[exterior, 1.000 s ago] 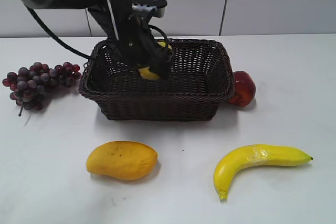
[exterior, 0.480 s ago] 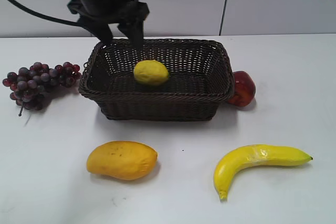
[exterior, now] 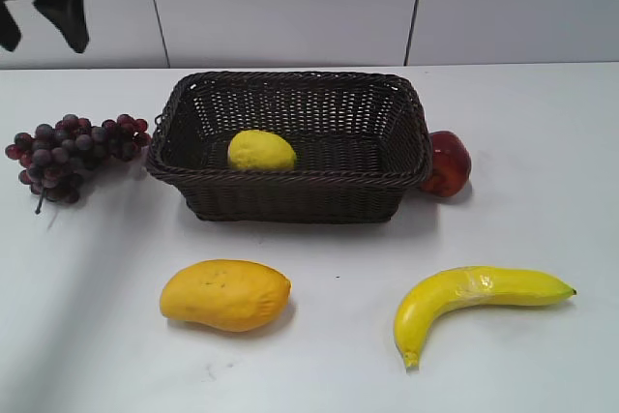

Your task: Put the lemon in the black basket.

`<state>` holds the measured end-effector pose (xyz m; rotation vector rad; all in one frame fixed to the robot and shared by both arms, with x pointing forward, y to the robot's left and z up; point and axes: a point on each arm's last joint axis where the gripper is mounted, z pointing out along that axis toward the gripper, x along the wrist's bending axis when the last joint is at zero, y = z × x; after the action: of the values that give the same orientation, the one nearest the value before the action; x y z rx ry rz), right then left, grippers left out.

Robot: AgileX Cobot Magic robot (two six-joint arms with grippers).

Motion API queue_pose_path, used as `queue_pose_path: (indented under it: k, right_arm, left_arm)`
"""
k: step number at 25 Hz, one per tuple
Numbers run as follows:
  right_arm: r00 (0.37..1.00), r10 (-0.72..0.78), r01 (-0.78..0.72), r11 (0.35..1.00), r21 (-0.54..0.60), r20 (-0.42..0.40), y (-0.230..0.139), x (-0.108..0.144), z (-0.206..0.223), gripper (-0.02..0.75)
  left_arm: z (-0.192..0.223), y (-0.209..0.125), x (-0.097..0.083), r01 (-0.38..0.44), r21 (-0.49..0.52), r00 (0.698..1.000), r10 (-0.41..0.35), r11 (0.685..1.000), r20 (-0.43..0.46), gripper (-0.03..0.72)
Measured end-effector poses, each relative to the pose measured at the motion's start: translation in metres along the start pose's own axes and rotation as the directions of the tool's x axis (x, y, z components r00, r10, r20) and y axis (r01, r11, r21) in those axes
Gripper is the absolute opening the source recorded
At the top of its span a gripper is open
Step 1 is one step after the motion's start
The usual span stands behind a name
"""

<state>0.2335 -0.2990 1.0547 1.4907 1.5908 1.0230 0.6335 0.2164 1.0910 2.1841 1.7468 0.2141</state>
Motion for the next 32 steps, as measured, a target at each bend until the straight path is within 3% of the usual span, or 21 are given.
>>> queue_pose_path:
  k: [7,11,16,20,32]
  right_arm:
    - [1.000,0.000,0.000,1.000,0.000,0.000,0.000,0.000,0.000,0.480]
    - [1.000,0.000,0.000,1.000,0.000,0.000,0.000,0.000,0.000,0.480]
    - [1.000,0.000,0.000,1.000,0.000,0.000,0.000,0.000,0.000,0.480]
    - [1.000,0.000,0.000,1.000,0.000,0.000,0.000,0.000,0.000,0.480]
    - [1.000,0.000,0.000,1.000,0.000,0.000,0.000,0.000,0.000,0.480]
  left_arm:
    - [-0.024,-0.053,0.040,0.124,0.047,0.992,-0.122,0.991,-0.043,0.566]
    - [-0.036,-0.099,0.050,0.181,0.089,0.982,-0.176,0.979,-0.065,0.556]
    - [-0.050,-0.160,0.044,0.197,0.113,0.978,-0.187,0.974,-0.095,0.546]
    - [-0.059,-0.203,0.034,0.194,0.076,0.978,-0.186,0.978,-0.097,0.545]
    - [-0.076,-0.319,0.008,0.147,-0.179,0.979,-0.169,0.973,-0.114,0.545]
